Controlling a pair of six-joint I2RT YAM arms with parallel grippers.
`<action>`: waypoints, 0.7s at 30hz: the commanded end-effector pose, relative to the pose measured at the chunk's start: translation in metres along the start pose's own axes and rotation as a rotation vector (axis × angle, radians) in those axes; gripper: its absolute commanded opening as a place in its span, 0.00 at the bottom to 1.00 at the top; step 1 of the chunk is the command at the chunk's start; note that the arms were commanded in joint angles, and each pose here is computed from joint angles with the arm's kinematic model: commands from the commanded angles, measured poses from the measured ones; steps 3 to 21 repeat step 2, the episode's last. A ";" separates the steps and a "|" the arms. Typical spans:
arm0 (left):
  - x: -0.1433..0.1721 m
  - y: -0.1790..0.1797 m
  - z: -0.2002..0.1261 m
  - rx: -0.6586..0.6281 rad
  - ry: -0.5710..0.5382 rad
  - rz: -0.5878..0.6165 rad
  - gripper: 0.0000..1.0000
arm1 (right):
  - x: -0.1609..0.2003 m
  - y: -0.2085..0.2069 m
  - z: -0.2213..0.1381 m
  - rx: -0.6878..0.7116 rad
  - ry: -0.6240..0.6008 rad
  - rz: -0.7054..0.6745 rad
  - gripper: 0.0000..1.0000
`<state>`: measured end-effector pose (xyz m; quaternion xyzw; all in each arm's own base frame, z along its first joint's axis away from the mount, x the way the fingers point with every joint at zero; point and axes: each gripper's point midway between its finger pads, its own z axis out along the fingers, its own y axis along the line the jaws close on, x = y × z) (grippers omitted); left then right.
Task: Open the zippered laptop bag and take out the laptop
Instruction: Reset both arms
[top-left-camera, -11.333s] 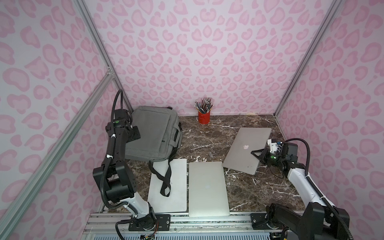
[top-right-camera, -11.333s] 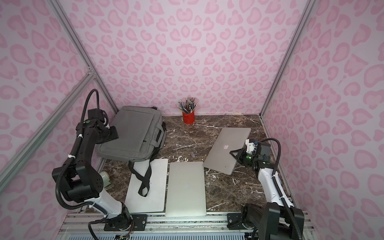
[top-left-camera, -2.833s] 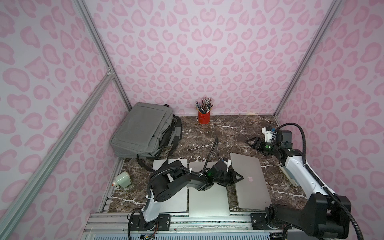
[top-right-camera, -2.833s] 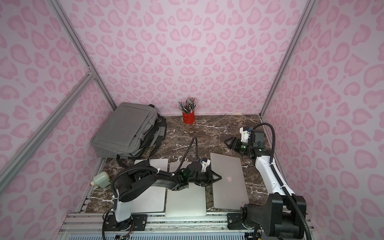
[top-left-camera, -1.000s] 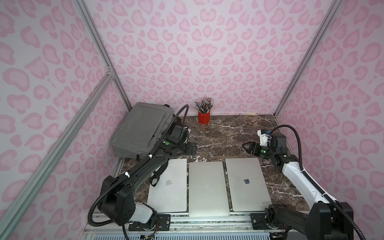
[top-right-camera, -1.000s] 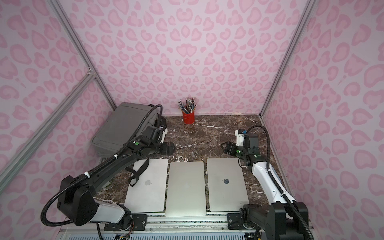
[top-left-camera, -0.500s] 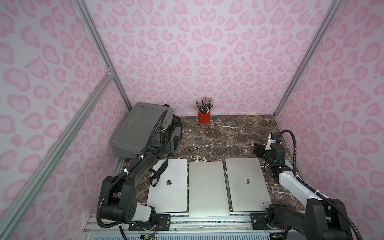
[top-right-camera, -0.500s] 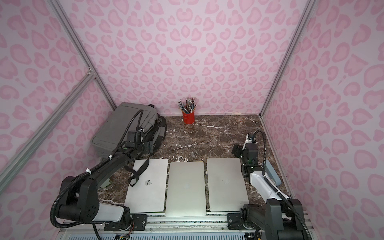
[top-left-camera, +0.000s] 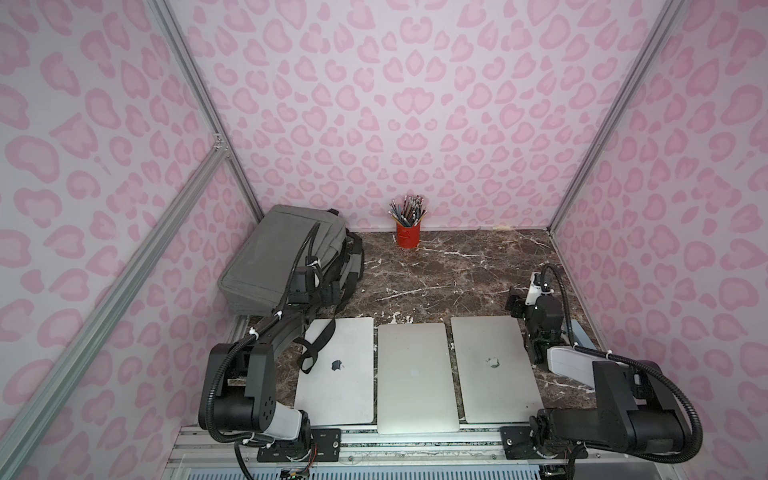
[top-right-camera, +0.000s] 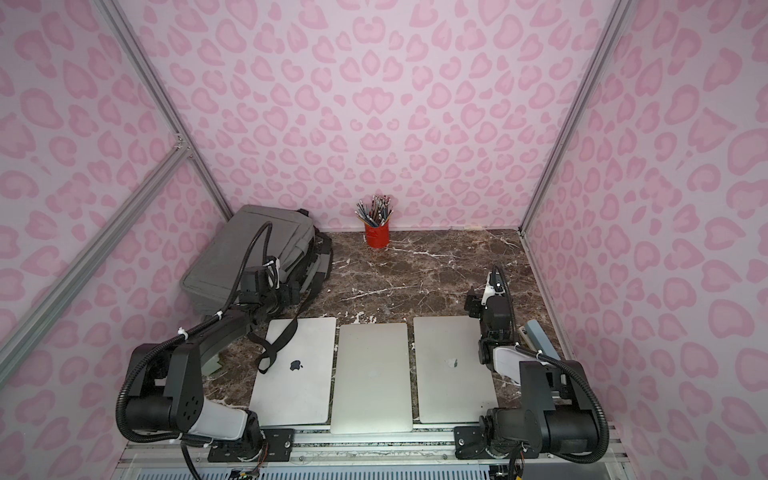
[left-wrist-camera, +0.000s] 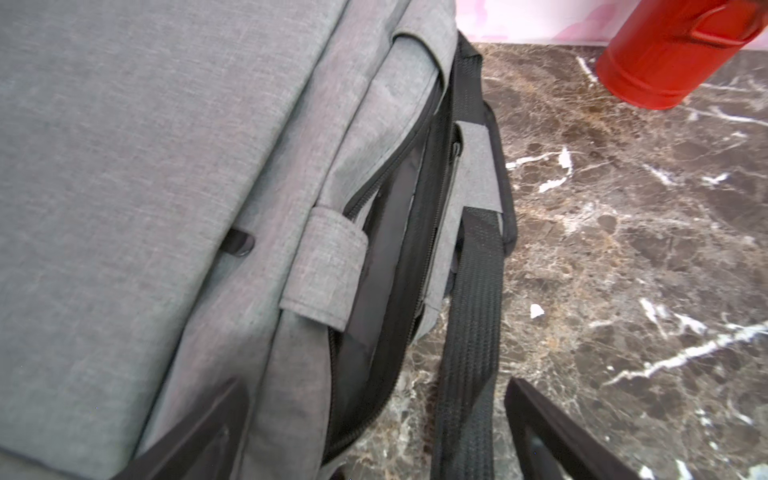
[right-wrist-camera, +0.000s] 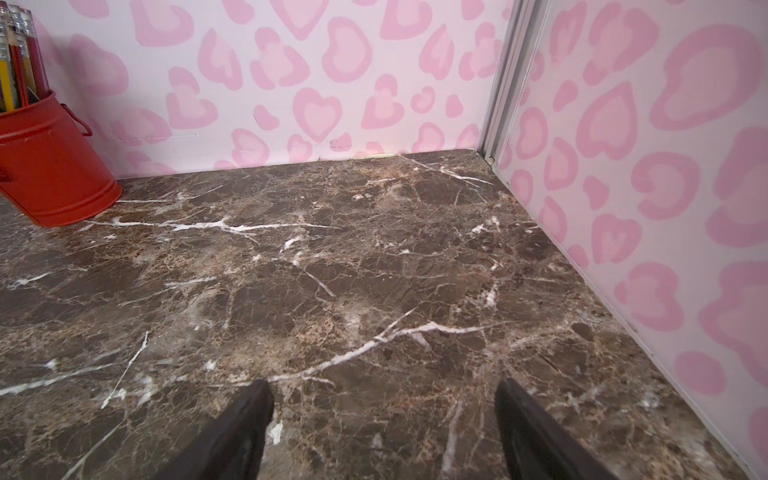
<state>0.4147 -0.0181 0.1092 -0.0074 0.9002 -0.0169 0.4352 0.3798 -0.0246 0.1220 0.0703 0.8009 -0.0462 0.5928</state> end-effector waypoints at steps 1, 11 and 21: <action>-0.010 -0.007 0.001 0.046 -0.039 0.013 1.00 | -0.013 0.001 0.001 -0.003 -0.062 -0.006 0.86; -0.009 -0.008 0.001 0.048 -0.037 0.016 1.00 | -0.013 0.001 0.001 -0.005 -0.062 -0.006 0.86; -0.009 -0.008 0.001 0.048 -0.037 0.016 1.00 | -0.013 0.001 0.001 -0.005 -0.062 -0.006 0.86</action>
